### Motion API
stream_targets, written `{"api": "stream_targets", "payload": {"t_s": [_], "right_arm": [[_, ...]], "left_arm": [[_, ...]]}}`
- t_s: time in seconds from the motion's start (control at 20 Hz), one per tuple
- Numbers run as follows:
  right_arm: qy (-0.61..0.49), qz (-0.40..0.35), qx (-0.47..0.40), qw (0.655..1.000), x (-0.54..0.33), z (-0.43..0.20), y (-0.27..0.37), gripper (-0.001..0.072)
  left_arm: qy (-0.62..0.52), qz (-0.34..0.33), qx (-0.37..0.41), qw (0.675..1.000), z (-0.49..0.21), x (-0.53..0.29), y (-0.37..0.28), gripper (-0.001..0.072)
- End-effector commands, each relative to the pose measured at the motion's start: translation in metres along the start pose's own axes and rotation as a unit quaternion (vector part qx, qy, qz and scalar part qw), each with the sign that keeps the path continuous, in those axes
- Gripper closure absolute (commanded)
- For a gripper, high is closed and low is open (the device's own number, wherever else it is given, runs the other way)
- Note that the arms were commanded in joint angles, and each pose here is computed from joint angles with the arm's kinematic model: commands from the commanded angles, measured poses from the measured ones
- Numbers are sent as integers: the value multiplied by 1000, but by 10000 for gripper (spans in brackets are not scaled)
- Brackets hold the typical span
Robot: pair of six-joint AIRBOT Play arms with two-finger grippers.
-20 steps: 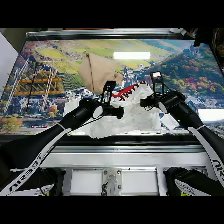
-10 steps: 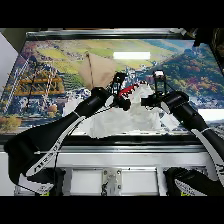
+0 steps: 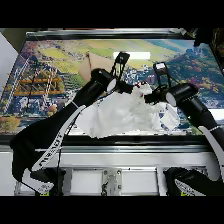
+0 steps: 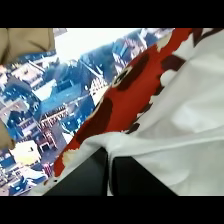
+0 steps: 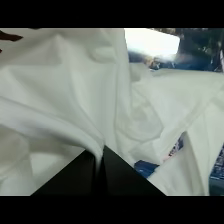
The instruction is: Fold the clothes and pants, and hang the long-sleeved shirts on hangers.
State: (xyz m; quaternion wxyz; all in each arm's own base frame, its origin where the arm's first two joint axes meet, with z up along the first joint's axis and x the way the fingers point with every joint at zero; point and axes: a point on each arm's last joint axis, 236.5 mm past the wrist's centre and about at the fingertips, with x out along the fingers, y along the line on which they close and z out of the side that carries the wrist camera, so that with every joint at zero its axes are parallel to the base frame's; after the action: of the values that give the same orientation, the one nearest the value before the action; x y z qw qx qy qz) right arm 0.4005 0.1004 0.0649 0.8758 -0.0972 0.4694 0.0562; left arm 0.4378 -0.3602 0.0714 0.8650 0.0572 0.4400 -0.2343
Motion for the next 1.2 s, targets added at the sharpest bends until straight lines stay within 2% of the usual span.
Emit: {"api": "stream_targets", "payload": {"t_s": [0.0, 0.1, 0.25, 0.4, 0.6, 0.75, 0.9, 1.0, 1.15], "right_arm": [[2, -12, -58, 998, -67, 33, -16, 692], [7, -4, -67, 998, -106, 41, -19, 692], [32, 50, -83, 995, -135, 25, 0, 692], [103, 88, -90, 987, -145, -11, 14, 692], [82, 116, -87, 986, -145, -5, 28, 690], [23, 111, -81, 990, -157, 23, 26, 690], [-96, 112, -71, 987, -209, 74, 21, 690], [-200, 119, -61, 971, -268, 108, 16, 690], [-339, 139, -44, 929, -363, 132, 11, 690]], "left_arm": [[-49, -2, 35, 998, 44, -82, 0, 686], [-47, -4, 45, 998, 40, -132, -2, 687], [13, -2, 54, 998, -8, -175, -1, 686], [90, -12, 63, 994, -80, -192, -9, 686], [114, -60, 40, 991, -129, -190, -28, 687], [49, -67, 15, 996, -91, -209, -19, 687], [-78, -88, -8, 993, -15, -274, -15, 686], [-174, -114, -10, 978, 29, -333, -22, 686], [-292, -146, -13, 945, 69, -419, -27, 686]]}}
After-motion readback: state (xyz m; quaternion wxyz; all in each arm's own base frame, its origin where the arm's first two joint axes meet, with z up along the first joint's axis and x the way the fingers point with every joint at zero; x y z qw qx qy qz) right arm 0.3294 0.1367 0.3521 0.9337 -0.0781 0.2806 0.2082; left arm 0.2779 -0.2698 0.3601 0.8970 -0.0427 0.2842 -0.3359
